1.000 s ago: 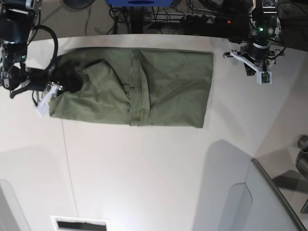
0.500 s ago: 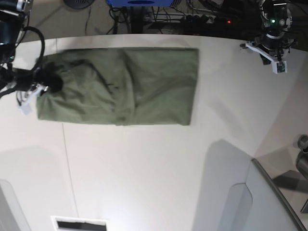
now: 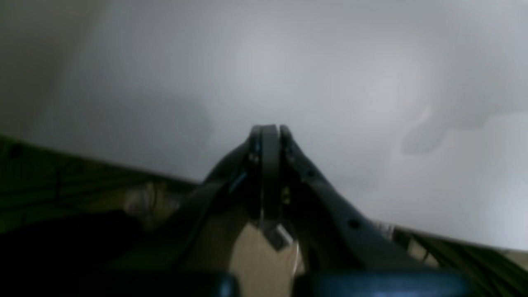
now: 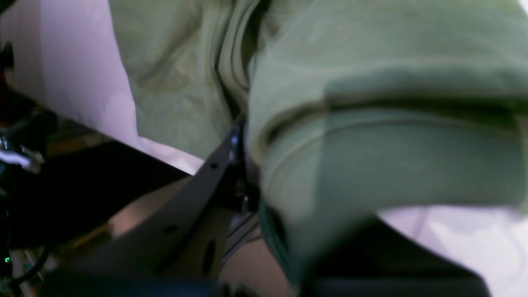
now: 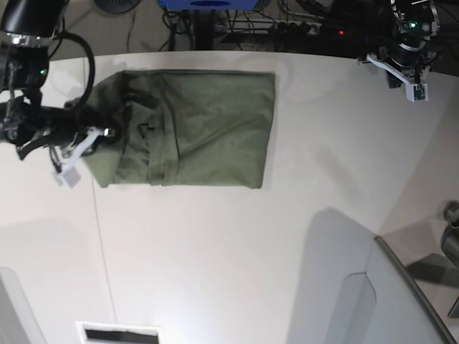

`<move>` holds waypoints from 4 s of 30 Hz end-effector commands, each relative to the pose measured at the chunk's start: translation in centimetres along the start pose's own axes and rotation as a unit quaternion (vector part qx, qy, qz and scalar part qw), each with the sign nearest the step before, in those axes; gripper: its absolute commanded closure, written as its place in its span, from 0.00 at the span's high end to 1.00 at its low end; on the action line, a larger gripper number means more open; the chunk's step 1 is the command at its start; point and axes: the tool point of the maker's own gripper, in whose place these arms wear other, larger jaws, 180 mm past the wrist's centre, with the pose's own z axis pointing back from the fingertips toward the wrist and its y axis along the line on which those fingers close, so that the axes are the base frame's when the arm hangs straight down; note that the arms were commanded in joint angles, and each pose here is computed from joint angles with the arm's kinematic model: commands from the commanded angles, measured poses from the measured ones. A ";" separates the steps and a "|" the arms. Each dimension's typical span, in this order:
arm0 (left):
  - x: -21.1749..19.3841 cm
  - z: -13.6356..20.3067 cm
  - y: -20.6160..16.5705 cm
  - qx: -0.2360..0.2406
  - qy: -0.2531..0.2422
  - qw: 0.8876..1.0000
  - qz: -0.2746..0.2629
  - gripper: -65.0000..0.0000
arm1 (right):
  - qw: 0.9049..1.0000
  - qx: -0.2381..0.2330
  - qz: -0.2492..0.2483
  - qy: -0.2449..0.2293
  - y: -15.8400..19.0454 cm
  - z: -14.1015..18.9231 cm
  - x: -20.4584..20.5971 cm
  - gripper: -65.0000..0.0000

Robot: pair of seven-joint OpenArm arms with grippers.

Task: Layout the t-shirt on the table in an organized manner, then fold the t-shirt properly
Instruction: 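Fold the held end over the shirt toward the left gripper and release, then press and tuck the folded shirt edges with the right gripper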

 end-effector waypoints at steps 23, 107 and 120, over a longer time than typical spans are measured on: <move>-0.1 -0.3 0.7 0.004 -0.004 1.000 0.000 0.00 | 0.997 0.065 0.006 0.052 13.2 -10.1 -1.3 0.00; 0.8 -0.5 1.0 0.010 -0.014 1.000 0.003 0.00 | 0.997 0.032 0.013 0.070 10.6 -7.6 -2.3 0.00; 0.8 -0.5 0.9 0.007 -0.014 1.000 0.002 0.00 | 0.997 0.010 -0.003 0.080 8.9 -9.9 -3.0 0.00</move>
